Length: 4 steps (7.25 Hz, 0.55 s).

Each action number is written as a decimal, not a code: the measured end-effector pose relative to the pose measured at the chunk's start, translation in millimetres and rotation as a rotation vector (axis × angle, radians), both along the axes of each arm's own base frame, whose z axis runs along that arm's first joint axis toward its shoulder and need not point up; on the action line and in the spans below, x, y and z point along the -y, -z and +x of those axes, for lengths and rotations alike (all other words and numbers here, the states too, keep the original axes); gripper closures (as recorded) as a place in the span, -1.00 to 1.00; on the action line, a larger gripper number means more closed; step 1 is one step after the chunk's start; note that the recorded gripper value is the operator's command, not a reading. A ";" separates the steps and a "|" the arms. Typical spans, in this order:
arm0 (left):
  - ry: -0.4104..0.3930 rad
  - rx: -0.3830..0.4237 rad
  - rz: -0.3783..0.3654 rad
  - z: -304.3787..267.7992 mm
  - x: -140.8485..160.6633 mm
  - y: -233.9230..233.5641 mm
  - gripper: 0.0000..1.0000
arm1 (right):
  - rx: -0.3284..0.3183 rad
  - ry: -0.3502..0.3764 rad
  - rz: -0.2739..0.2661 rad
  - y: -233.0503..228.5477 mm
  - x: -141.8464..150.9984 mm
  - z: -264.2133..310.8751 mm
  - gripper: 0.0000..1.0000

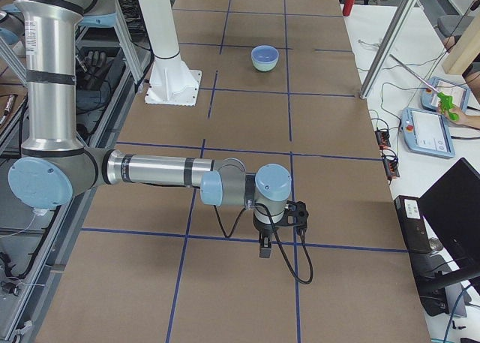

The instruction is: Stack blue bowl on green bowl

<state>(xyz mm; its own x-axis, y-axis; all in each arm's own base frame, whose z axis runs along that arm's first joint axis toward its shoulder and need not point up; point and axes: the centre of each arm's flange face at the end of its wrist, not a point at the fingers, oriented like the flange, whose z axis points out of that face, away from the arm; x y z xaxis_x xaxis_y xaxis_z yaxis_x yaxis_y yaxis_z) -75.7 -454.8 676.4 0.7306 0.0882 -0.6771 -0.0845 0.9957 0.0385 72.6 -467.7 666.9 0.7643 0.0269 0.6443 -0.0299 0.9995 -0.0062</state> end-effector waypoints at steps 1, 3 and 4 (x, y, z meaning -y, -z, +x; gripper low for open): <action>0.002 -0.014 0.001 0.9 0.3 0.8 -1.00 | 0.000 0.000 0.000 0.0 0.0 0.0 -1.00; 0.006 -0.068 0.003 4.6 1.0 5.8 -1.00 | 0.000 0.000 0.000 0.0 0.0 0.0 -1.00; 0.006 -0.079 0.005 5.4 1.2 7.4 -1.00 | 0.000 0.000 0.000 0.0 0.0 0.0 -1.00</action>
<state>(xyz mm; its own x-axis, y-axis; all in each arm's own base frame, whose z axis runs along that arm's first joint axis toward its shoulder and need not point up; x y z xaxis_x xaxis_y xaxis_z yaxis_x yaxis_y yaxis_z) -70.4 -456.0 669.0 0.6751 0.0871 -0.7326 -0.0746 0.9960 0.0497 72.6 -467.7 667.0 0.7643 0.0271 0.6443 -0.0300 0.9995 -0.0065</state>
